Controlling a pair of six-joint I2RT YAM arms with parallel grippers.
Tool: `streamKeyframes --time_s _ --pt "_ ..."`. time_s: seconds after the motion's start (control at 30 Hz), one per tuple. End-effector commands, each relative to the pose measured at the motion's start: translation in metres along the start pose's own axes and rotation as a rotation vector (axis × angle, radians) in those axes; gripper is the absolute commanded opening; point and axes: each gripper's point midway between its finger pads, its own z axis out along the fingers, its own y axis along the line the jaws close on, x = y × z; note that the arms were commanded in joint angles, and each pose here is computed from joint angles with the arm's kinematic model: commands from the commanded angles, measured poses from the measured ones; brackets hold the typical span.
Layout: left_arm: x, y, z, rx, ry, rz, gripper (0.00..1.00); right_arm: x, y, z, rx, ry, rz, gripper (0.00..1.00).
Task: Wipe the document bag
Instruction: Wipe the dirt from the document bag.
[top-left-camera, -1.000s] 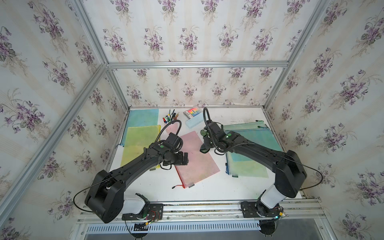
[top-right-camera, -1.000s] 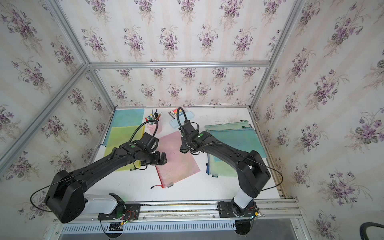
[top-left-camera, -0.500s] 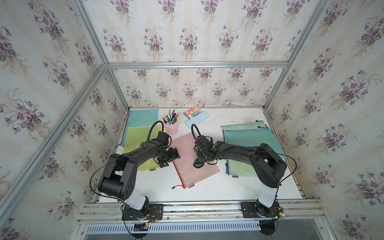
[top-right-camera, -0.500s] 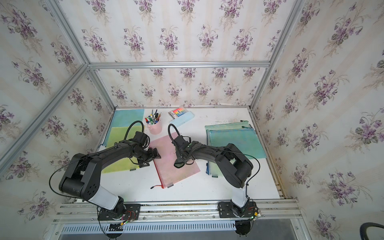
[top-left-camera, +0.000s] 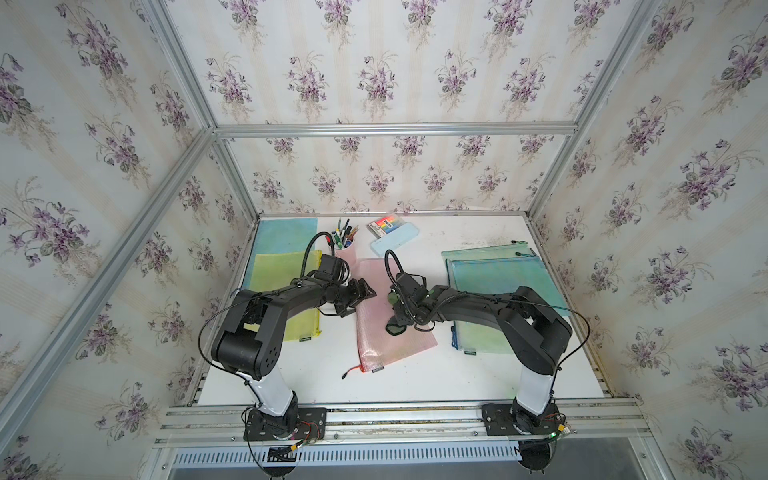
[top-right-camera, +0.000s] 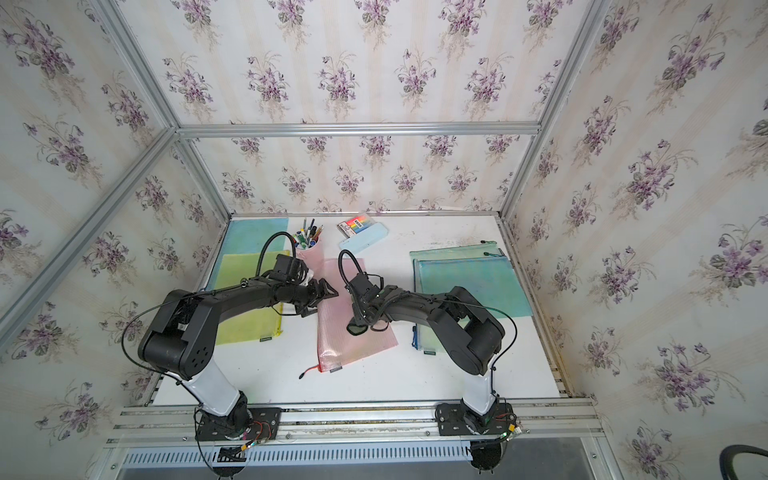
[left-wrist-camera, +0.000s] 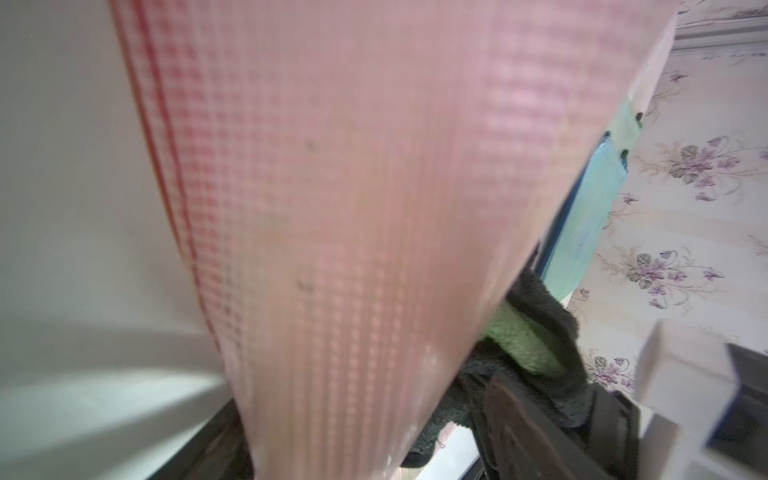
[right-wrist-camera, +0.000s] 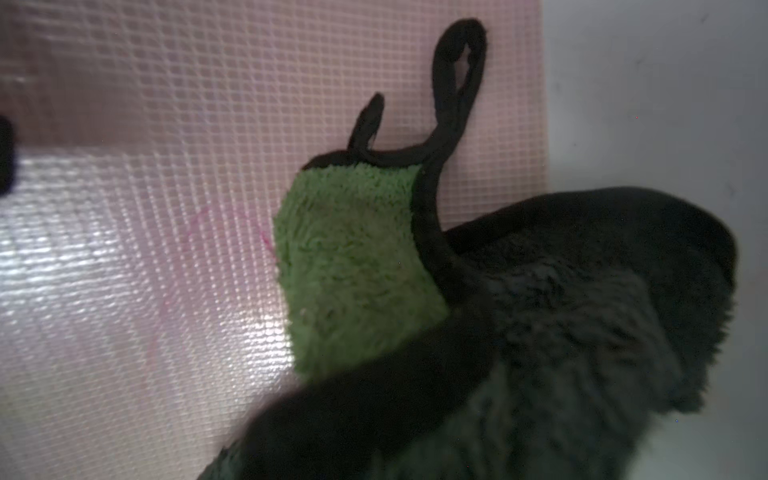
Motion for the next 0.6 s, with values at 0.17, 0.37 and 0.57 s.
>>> streamKeyframes --time_s 0.17,0.37,0.57 --pt "-0.055 -0.026 -0.019 0.106 -0.117 0.088 0.86 0.033 -0.004 0.016 0.004 0.124 0.003 0.22" --pt "-0.056 -0.03 -0.012 0.119 -0.054 0.13 0.76 0.029 -0.004 0.014 0.001 0.115 0.024 0.22" --pt "-0.014 0.002 -0.031 0.021 -0.028 0.123 0.58 0.014 -0.017 0.002 -0.025 0.079 0.118 0.22"
